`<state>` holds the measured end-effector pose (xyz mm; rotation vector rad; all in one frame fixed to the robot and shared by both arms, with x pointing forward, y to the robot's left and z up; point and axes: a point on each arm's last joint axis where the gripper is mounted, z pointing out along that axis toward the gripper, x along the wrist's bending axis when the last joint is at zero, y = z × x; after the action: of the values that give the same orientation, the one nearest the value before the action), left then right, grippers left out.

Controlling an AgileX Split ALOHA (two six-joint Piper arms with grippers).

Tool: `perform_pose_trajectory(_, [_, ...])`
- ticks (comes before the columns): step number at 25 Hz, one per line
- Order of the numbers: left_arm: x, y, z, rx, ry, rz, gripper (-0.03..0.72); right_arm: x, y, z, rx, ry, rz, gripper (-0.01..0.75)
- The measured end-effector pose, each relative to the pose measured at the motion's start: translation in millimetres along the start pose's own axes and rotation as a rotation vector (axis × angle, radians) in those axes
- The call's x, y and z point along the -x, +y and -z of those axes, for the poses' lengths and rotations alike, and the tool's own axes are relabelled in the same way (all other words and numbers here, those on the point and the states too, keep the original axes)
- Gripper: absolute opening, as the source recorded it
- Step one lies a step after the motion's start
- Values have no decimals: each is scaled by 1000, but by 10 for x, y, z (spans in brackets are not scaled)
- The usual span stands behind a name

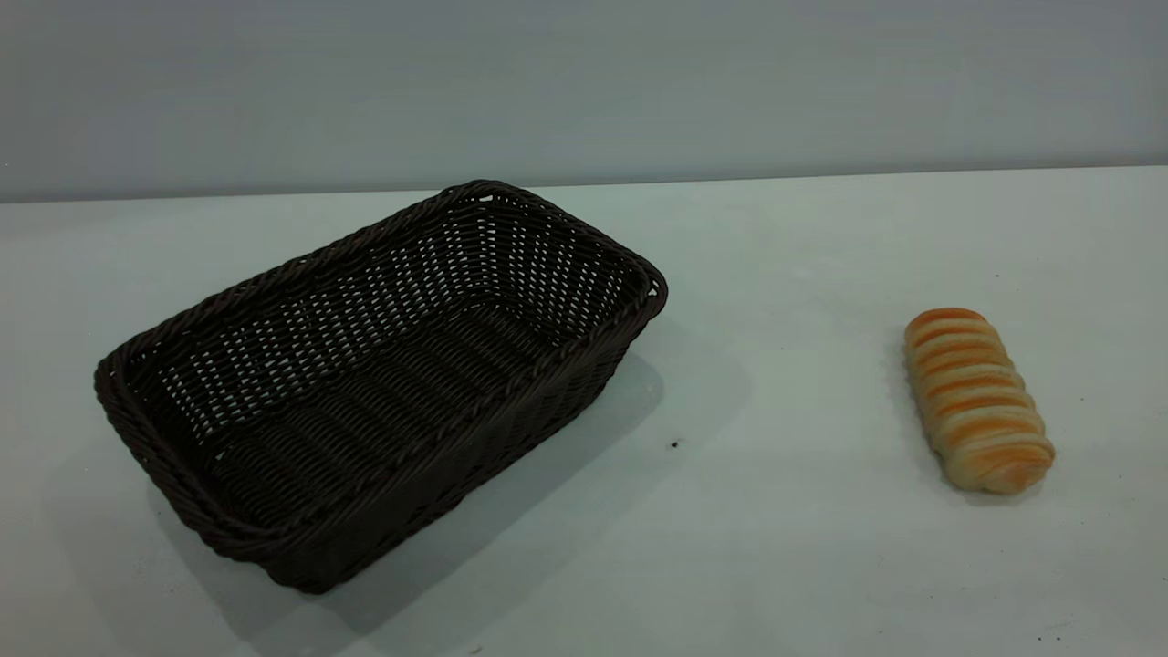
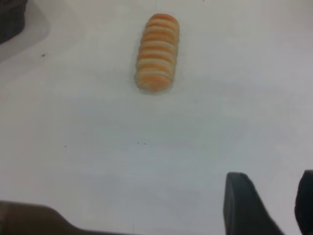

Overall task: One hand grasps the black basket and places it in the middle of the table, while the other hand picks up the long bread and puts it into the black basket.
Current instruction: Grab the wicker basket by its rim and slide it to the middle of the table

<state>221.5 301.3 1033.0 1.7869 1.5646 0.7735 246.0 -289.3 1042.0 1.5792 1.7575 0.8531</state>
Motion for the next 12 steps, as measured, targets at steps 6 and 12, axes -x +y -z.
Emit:
perform_pose_trajectory(6, [0,0,0,0,0,0,526,17,-3,0,-3,-19,15,243])
perform_pose_trajectory(12, [0,0,0,0,0,0,526,20,-3,0,-4,-22,17,243])
